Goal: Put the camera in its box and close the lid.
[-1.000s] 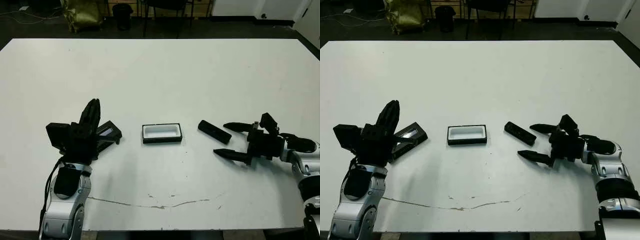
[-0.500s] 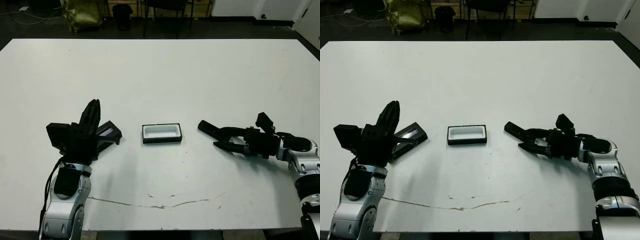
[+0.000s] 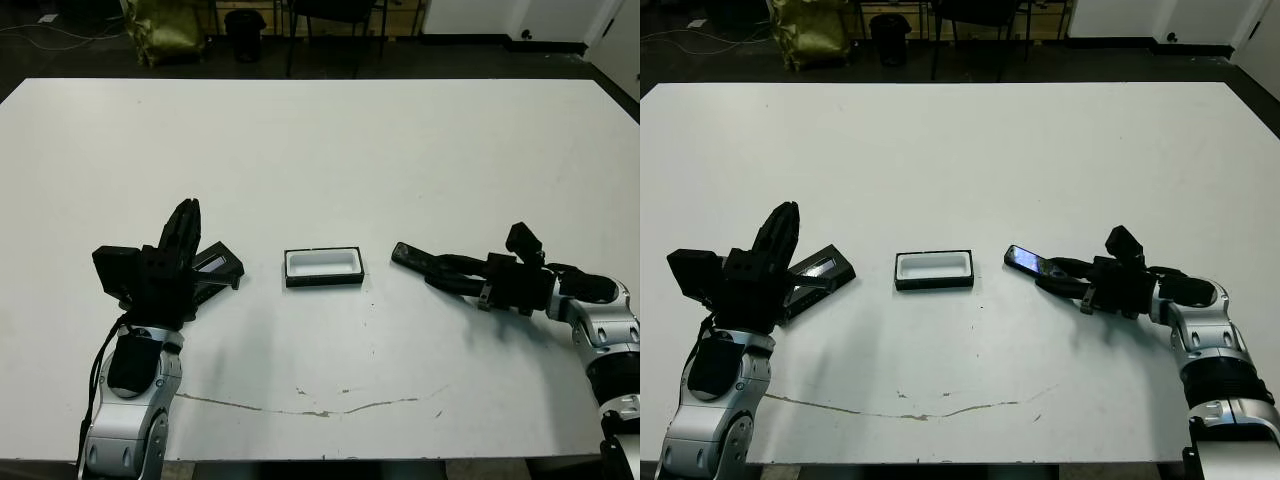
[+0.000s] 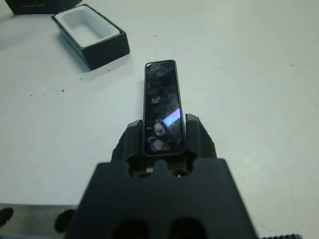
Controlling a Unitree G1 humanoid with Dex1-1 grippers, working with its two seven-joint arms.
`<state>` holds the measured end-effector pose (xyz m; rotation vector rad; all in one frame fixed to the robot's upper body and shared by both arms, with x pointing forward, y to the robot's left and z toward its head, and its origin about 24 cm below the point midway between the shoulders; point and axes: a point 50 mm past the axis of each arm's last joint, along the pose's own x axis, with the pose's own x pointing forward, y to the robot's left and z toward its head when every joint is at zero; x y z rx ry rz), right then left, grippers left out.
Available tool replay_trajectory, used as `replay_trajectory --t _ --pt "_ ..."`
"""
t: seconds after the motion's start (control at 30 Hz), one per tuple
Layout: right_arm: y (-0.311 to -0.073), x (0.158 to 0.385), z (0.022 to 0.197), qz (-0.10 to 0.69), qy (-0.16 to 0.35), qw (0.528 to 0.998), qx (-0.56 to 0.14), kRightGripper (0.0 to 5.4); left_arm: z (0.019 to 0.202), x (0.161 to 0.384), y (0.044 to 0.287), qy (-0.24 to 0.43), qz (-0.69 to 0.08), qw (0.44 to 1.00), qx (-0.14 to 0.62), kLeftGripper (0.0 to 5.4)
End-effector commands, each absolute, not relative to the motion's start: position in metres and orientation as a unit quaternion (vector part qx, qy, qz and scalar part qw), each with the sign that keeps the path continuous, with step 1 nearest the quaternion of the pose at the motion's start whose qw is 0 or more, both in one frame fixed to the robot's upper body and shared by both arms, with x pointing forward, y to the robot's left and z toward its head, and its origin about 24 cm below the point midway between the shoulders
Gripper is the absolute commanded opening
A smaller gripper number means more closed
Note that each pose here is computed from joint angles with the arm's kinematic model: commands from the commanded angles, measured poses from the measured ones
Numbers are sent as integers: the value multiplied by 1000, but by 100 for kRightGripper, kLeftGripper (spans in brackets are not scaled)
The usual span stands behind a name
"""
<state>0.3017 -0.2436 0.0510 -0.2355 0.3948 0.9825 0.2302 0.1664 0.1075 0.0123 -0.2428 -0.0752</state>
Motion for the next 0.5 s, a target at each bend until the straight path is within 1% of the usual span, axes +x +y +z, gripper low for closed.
replay_trajectory --t 0.03,0.13,0.2,0.23,0.3,0.4,0.5 --pt "-249 288 29 454 251 848 -109 64 101 228 169 -102 -33 994 6 0" --pt "-250 290 36 444 247 852 -122 64 101 228 169 -103 -34 994 10 0" --pt "-253 292 44 438 234 857 -135 64 100 228 170 -102 -33 994 9 0" --pt "-253 294 50 437 219 861 -142 64 100 228 169 -100 -32 994 7 0" --pt "-254 299 63 442 176 863 -169 64 101 228 169 -101 -33 994 8 0" --pt "-256 309 87 450 149 861 -185 63 101 228 169 -103 -33 994 9 0" --pt "-256 320 106 469 137 858 -155 61 101 229 169 -103 -34 994 11 0"
